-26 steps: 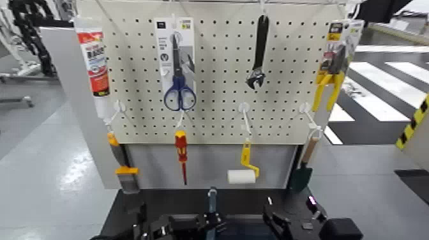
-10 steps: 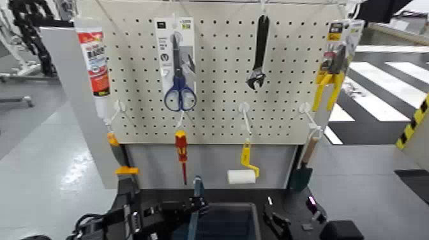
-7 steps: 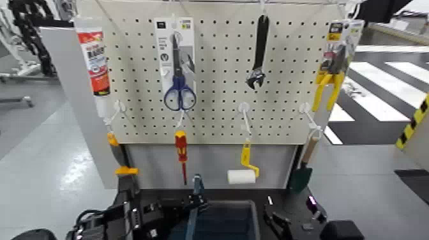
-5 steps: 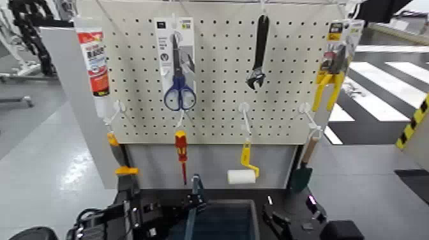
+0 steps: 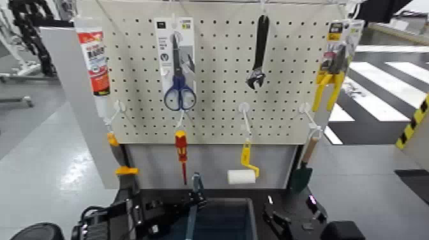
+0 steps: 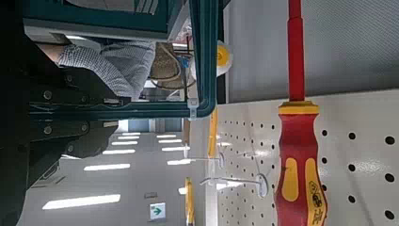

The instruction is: Place the crate on the table.

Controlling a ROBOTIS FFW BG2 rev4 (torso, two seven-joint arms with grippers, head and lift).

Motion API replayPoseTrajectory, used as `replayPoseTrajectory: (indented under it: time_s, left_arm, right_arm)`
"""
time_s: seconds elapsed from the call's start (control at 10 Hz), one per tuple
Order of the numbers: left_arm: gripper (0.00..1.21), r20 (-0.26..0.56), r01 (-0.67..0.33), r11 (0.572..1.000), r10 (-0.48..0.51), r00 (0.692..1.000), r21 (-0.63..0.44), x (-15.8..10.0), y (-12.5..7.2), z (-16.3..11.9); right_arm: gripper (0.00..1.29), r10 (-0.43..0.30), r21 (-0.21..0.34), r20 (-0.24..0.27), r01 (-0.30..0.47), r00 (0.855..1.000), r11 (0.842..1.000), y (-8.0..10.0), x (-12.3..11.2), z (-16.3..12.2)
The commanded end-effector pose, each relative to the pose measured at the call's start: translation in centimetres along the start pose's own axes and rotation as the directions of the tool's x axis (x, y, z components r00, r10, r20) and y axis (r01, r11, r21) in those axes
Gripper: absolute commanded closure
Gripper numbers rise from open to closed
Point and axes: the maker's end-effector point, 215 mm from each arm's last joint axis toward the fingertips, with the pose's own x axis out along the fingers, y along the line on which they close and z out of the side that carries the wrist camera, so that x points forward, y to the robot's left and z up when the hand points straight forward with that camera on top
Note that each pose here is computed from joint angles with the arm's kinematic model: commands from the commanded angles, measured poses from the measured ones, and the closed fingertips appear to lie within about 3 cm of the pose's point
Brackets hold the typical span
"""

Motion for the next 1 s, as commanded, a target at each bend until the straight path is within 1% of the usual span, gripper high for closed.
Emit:
replayPoseTrajectory:
  time_s: [0.1,0.2,0.3,0.4,0.5,0.6,0.7,0.8,0.9,1.0]
  left_arm:
    - [1.19,0.002,-0.008,1.000,0.008,1.000,-0.002,0.1,0.5,0.3]
    - [1.12,0.009,-0.007,1.000,0.007,1.000,-0.003,0.2,0.6,0.5]
    - [1.09,0.015,-0.004,1.000,0.004,1.000,-0.007,0.5,0.7,0.7]
    - [0.93,0.024,0.000,1.000,0.000,1.000,-0.004,0.6,0.8,0.9]
    - [0.71,0.029,0.009,1.000,-0.008,1.000,-0.004,0.8,0.8,0.9]
    - [0.63,0.036,0.017,1.000,-0.017,0.999,-0.002,0.9,0.7,1.0]
    - [0.49,0.035,0.016,1.000,-0.016,0.999,-0.004,0.9,0.8,0.9]
    - [0.40,0.040,0.023,1.000,-0.023,0.999,-0.002,0.9,0.6,1.0]
    - [0.35,0.046,0.016,1.000,-0.017,0.999,0.014,0.9,0.5,1.1]
    - [0.34,0.067,-0.020,0.998,0.015,0.998,0.065,0.5,0.8,1.8]
  right_arm:
    - [0.14,-0.001,0.002,0.002,0.001,1.000,1.000,0.0,0.0,0.0]
    - [0.14,-0.001,0.002,0.002,0.001,1.000,1.000,0.0,0.0,0.0]
    - [0.14,-0.001,0.002,0.003,0.001,1.000,1.000,0.0,0.0,0.1]
    - [0.14,-0.001,0.004,0.003,0.001,1.000,1.000,0.0,0.0,0.1]
    - [0.14,-0.001,0.005,0.005,0.001,1.000,1.000,0.0,0.0,0.1]
    - [0.14,-0.002,0.008,0.003,0.002,1.000,1.000,-0.1,-0.1,0.0]
    - [0.14,-0.003,0.011,0.002,0.003,1.000,1.000,-0.1,-0.1,0.0]
    - [0.14,-0.004,0.012,0.002,0.004,1.000,1.000,-0.2,-0.1,0.0]
    - [0.14,-0.003,0.014,0.000,0.003,1.000,1.000,-0.1,-0.1,-0.1]
    - [0.14,-0.004,0.018,0.001,0.004,1.000,1.000,-0.1,-0.1,-0.1]
